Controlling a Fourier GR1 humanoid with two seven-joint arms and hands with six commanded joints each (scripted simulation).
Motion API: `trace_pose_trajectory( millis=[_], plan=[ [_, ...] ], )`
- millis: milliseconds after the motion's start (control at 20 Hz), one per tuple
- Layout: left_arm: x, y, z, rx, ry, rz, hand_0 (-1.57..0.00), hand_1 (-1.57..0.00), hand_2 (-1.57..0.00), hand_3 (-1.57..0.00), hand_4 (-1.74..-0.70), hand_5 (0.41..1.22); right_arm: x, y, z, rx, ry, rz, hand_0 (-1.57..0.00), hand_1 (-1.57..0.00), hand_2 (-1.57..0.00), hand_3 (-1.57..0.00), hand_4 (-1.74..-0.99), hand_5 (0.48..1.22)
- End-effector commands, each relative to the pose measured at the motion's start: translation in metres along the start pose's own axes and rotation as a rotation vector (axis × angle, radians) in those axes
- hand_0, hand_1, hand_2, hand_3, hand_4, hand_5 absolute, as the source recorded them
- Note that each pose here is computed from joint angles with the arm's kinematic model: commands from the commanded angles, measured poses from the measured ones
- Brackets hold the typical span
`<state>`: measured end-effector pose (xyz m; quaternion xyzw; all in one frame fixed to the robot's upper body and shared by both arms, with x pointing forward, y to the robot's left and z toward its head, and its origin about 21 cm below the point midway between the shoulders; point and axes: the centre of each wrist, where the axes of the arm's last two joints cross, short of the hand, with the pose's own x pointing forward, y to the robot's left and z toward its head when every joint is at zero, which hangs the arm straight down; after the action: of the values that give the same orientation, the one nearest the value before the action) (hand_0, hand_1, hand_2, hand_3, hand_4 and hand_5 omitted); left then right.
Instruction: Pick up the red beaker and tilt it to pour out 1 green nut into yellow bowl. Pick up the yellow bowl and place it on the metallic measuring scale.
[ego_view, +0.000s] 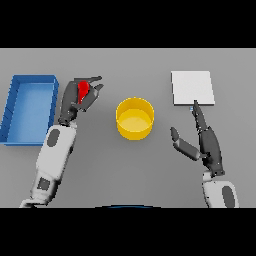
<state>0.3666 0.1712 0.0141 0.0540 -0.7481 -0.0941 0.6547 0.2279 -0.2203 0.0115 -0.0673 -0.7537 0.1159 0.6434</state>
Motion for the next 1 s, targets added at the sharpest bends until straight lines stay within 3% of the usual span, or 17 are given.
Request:
trace_pose_trajectory(
  millis=[0, 250, 550, 950],
  plan=[
    [0.008, -0.002, -0.001, -0.007, -0.016, -0.029, -1.55, -1.55, -1.55, -1.55, -1.72, 1.097, -0.001, 0.001, 0.001, 0.0, 0.0, 0.007, 0.0, 0.0, 0.0, 0.0, -1.25, 0.672],
    [0.039, -0.002, -0.009, -0.178, -0.042, -0.345, -1.56, -1.56, -1.56, -1.56, -1.73, 1.121, 0.001, 0.005, 0.001, -0.007, -0.007, 0.046, 0.0, 0.0, 0.0, 0.0, -1.243, 0.691],
    [0.047, 0.006, -0.009, -0.26, -0.048, -0.519, -1.56, -1.56, -1.56, -1.56, -1.73, 1.112, 0.007, 0.002, 0.003, 0.003, 0.007, 0.042, 0.0, 0.0, 0.0, 0.0, -1.248, 0.711],
    [0.072, -0.021, -0.031, -0.466, -0.221, -1.131, -1.57, -1.57, -1.57, -1.57, -1.74, 1.177, 0.004, 0.004, 0.005, 0.01, 0.0, 0.025, 0.0, 0.0, 0.0, 0.0, -1.268, 0.722]
  ],
)
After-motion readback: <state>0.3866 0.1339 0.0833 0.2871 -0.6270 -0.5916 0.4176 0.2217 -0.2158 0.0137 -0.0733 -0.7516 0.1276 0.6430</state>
